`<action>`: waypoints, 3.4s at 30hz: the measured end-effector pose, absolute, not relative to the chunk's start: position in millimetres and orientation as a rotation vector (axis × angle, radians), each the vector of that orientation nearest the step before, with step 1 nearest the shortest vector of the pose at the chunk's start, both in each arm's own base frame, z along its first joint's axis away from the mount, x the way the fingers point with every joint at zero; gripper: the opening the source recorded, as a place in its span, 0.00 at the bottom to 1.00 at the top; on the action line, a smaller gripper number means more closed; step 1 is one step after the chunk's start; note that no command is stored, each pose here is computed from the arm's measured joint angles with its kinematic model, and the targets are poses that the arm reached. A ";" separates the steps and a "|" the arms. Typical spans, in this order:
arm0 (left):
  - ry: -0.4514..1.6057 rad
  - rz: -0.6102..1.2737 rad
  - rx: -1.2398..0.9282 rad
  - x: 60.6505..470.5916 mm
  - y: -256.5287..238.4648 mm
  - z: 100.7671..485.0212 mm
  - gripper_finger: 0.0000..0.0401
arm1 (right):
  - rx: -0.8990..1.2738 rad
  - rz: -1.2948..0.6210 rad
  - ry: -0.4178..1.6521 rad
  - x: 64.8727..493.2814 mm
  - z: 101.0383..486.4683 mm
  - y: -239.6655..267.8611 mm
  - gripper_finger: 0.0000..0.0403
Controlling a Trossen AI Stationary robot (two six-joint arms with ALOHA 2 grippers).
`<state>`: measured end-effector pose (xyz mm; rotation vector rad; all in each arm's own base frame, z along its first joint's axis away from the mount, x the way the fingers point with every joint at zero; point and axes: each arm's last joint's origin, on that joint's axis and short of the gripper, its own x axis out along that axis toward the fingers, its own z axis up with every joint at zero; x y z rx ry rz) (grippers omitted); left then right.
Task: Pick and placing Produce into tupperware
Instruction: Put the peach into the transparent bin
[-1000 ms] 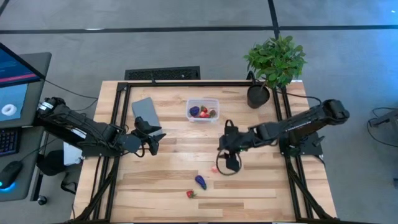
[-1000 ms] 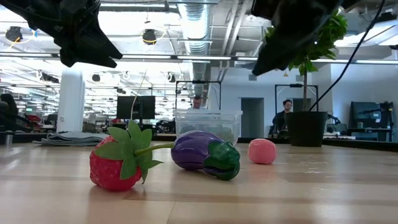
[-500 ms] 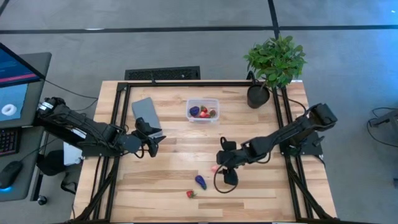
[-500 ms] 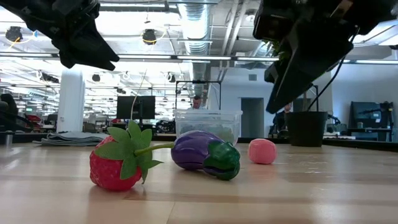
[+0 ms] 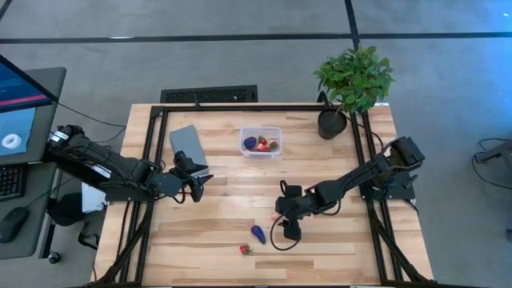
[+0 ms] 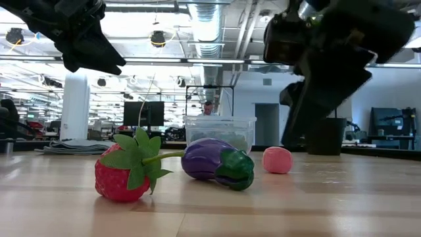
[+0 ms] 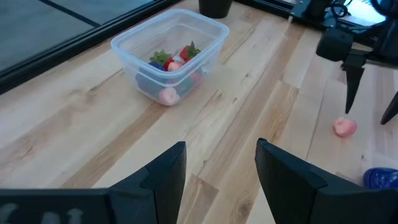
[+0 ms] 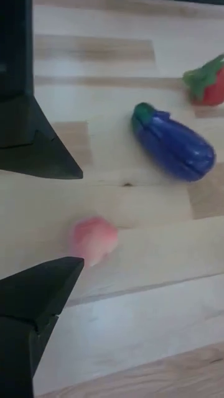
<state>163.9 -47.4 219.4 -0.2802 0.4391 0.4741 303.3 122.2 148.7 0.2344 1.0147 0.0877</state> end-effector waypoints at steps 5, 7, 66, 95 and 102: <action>0.440 0.474 -0.280 163.9 -47.5 219.3 0.45 | 0.244 0.049 1.003 305.8 149.0 116.3 0.60; 0.444 0.475 -0.277 163.6 -47.3 219.0 0.45 | 0.248 0.039 0.999 307.0 149.1 113.6 0.60; 0.471 0.484 -0.257 161.7 -46.5 216.7 0.45 | 0.226 0.080 1.004 318.7 128.6 111.4 0.60; 0.474 0.488 -0.265 161.4 -46.4 216.3 0.45 | 0.194 0.042 1.052 341.0 114.2 124.0 0.62; 0.475 0.489 -0.265 161.3 -46.4 216.1 0.45 | 0.185 0.030 1.076 340.3 113.0 122.8 0.61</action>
